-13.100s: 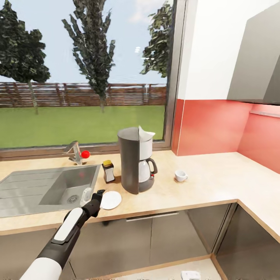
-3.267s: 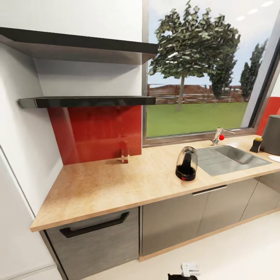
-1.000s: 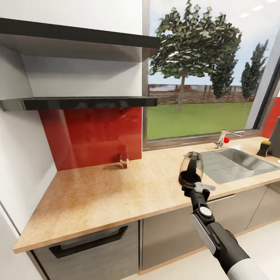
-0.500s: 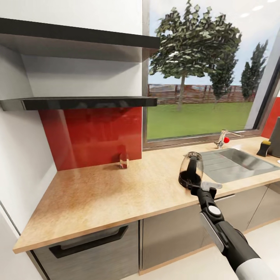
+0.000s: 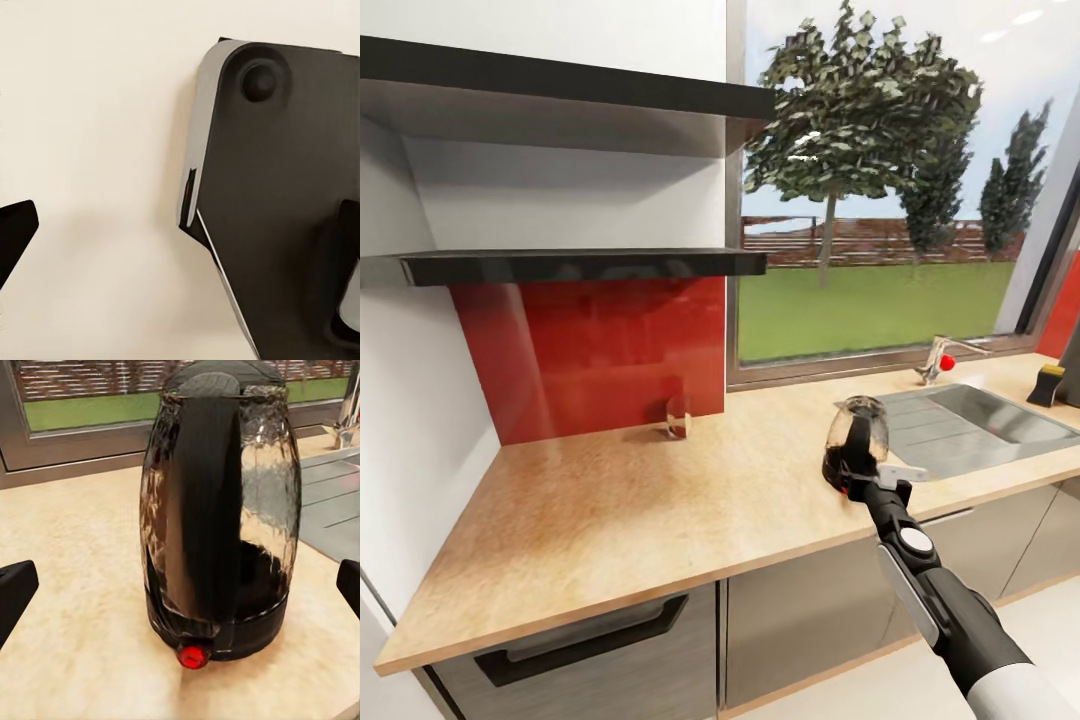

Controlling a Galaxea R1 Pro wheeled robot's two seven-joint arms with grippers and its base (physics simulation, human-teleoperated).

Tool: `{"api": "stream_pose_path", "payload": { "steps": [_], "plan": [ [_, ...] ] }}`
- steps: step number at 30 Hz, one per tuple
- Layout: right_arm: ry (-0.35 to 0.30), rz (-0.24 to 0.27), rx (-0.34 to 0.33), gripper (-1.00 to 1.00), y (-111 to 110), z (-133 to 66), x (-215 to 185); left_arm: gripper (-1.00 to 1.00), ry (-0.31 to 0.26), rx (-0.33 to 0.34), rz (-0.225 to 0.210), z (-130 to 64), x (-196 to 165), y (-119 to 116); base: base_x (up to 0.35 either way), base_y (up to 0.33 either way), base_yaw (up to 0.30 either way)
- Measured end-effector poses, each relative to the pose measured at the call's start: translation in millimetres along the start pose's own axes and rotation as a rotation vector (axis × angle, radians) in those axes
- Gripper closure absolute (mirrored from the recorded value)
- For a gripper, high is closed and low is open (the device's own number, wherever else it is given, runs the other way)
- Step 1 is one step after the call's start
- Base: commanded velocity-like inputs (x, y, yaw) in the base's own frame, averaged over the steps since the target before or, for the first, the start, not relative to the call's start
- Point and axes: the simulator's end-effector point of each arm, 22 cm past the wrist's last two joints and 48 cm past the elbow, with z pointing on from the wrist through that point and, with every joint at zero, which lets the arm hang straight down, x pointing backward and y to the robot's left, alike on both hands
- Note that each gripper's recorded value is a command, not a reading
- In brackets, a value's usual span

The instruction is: Set up a coffee station on the kitchen countertop: keep the coffee maker on the countertop, move the bottle of coffee from the kitchen shelf to the counter next to the coffee maker, place a paper coffee filter on top of the coffee maker, put the saucer next to the coffee maker with the coffee cup on the saucer, and place the electric kettle next to the coffee maker.

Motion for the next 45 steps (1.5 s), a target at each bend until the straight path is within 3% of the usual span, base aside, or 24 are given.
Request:
{"api": "stream_pose_path", "payload": {
  "steps": [10,18,45],
  "plan": [
    [0.002,-0.002,0.003,-1.0,-1.1,0.0,1.0,-1.0,0.0,0.0,0.0,-0.1,0.4,0.1,0.151,0.0,0.0],
    [0.043,-0.012,0.02,-1.0,-9.2,1.1,21.4,-1.0,0.002,0.0,0.0,-0.3,1.6,-0.1,0.058,0.0,0.0],
    [0.046,-0.016,0.026,-1.0,-12.8,1.7,22.9,-1.0,0.003,0.005,-0.001,0.2,2.0,-4.4,0.078,0.0,0.0]
  ]
}}
